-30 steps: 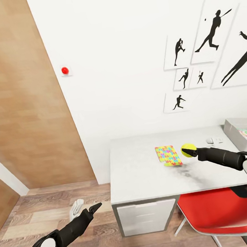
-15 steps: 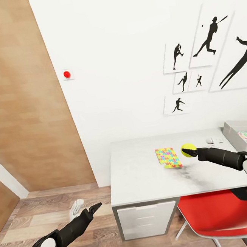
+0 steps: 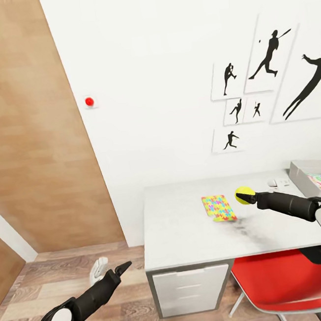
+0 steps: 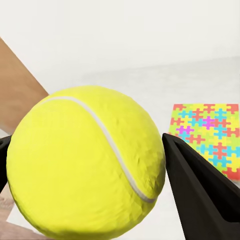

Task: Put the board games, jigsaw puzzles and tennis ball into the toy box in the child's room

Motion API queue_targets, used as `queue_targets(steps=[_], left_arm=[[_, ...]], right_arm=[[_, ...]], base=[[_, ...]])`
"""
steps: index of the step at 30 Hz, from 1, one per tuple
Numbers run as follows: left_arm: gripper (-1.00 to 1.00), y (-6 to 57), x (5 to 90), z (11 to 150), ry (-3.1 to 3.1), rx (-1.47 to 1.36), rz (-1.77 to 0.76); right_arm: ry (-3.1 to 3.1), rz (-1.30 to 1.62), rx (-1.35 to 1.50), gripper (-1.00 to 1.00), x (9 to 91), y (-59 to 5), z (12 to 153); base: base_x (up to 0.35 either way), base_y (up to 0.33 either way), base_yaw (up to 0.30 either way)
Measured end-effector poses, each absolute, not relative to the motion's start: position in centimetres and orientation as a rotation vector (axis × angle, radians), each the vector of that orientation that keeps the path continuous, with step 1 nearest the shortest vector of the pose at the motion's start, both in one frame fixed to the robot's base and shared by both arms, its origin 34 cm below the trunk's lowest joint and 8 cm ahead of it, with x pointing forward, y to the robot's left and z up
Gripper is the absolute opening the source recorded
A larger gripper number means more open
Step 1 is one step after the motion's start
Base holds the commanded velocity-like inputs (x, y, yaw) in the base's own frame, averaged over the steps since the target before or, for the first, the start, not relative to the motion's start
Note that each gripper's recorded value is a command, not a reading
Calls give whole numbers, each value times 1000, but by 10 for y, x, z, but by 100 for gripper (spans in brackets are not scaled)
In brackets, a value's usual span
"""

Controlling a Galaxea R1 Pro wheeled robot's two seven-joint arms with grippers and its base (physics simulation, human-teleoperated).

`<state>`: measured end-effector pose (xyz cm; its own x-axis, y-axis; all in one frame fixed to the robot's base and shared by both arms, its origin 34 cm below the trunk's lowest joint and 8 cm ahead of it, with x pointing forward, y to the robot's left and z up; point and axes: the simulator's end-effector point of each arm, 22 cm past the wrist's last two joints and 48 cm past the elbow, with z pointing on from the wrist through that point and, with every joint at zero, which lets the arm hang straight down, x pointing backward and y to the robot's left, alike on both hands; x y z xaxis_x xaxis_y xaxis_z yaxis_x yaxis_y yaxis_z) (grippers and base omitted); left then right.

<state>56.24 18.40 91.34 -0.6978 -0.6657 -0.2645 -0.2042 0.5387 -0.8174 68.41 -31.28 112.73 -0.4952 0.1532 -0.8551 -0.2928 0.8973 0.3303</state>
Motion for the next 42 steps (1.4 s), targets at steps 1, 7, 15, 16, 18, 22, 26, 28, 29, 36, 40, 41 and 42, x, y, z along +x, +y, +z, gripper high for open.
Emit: queue_targets(steps=[1, 7, 15, 16, 18, 22, 26, 28, 29, 36, 40, 41, 42], left_arm=[[100, 185, 563, 915, 2210, -702, -1076], [100, 187, 566, 922, 2188, -699, -1083], [100, 189, 567, 929, 2176, -688, -1081], [100, 188, 568, 930, 2175, -687, -1081], [100, 188, 568, 931, 2174, -682, -1081], [100, 186, 568, 936, 2168, -669, -1087], [100, 184, 568, 940, 2164, -655, -1094], [100, 183, 569, 942, 2162, -652, -1095], [100, 183, 569, 942, 2163, -649, -1095], [100, 184, 569, 943, 2160, -645, -1086], [100, 185, 568, 940, 2168, -638, -1067], [100, 185, 567, 940, 2170, -634, -1062], [100, 185, 568, 938, 2178, -627, -1049]], right_arm=[[2018, 538, -101, -100, 684, -313, 1128], [2009, 537, -104, -100, 683, -313, 1134], [1996, 535, -107, -100, 681, -313, 1141], [1994, 535, -108, -100, 681, -313, 1142], [1991, 534, -109, -100, 680, -313, 1144], [1985, 534, -111, -100, 679, -313, 1148], [1979, 533, -112, -100, 678, -312, 1151], [1977, 533, -113, -100, 678, -312, 1152], [1976, 533, -113, -100, 678, -312, 1153], [1952, 592, -151, -100, 673, -303, 1161], [1935, 575, -160, -100, 671, -319, 1173], [1933, 572, -159, -100, 670, -321, 1174], [1932, 570, -156, -100, 671, -323, 1174]], base=[[0, 0, 0], [0, 0, 0], [0, 0, 0], [0, 0, 0], [0, 0, 0], [0, 0, 0], [0, 0, 0], [0, 0, 0], [0, 0, 0], [0, 0, 0], [0, -108, 0], [0, -244, 0], [0, -251, 0]])
